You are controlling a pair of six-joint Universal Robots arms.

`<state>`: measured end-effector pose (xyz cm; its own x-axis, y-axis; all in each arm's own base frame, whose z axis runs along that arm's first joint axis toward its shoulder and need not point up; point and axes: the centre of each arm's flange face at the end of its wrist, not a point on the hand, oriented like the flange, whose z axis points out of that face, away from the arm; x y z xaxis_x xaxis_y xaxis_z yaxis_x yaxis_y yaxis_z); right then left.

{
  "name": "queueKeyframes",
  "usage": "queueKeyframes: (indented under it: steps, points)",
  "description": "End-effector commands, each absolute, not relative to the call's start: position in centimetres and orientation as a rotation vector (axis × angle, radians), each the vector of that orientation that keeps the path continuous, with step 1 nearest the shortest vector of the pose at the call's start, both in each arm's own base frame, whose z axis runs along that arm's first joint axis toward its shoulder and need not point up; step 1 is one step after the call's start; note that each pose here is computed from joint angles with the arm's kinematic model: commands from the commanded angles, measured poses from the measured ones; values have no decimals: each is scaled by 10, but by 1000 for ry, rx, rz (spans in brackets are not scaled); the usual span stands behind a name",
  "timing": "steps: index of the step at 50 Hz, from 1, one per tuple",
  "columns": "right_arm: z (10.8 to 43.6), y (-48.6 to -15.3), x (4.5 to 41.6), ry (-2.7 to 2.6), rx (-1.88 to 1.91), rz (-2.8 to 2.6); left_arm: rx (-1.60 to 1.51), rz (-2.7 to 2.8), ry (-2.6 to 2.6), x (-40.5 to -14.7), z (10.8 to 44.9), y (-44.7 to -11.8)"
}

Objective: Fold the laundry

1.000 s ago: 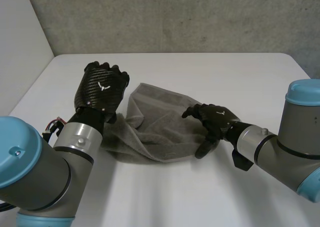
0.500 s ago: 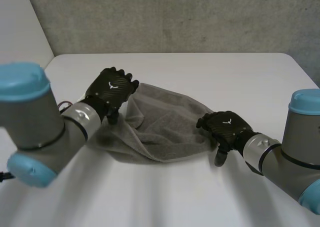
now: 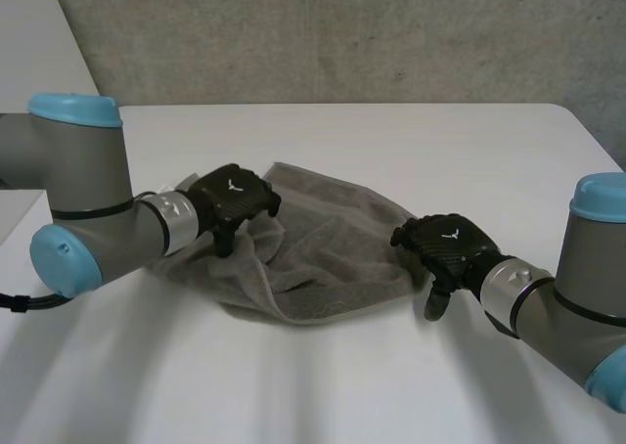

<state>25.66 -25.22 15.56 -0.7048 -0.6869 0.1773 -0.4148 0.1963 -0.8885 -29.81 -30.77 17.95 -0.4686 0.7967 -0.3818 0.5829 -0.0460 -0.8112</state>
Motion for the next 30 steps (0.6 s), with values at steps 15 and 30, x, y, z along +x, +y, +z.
queueKeyframes:
  steps: [15,30]
  points:
    - [154,-253,256,2213,-1084,-1523,-1661,1439,-2083,-273,174,-311]
    - [152,-254,257,2216,-1085,-1517,-1645,1421,-2117,-262,178,-304]
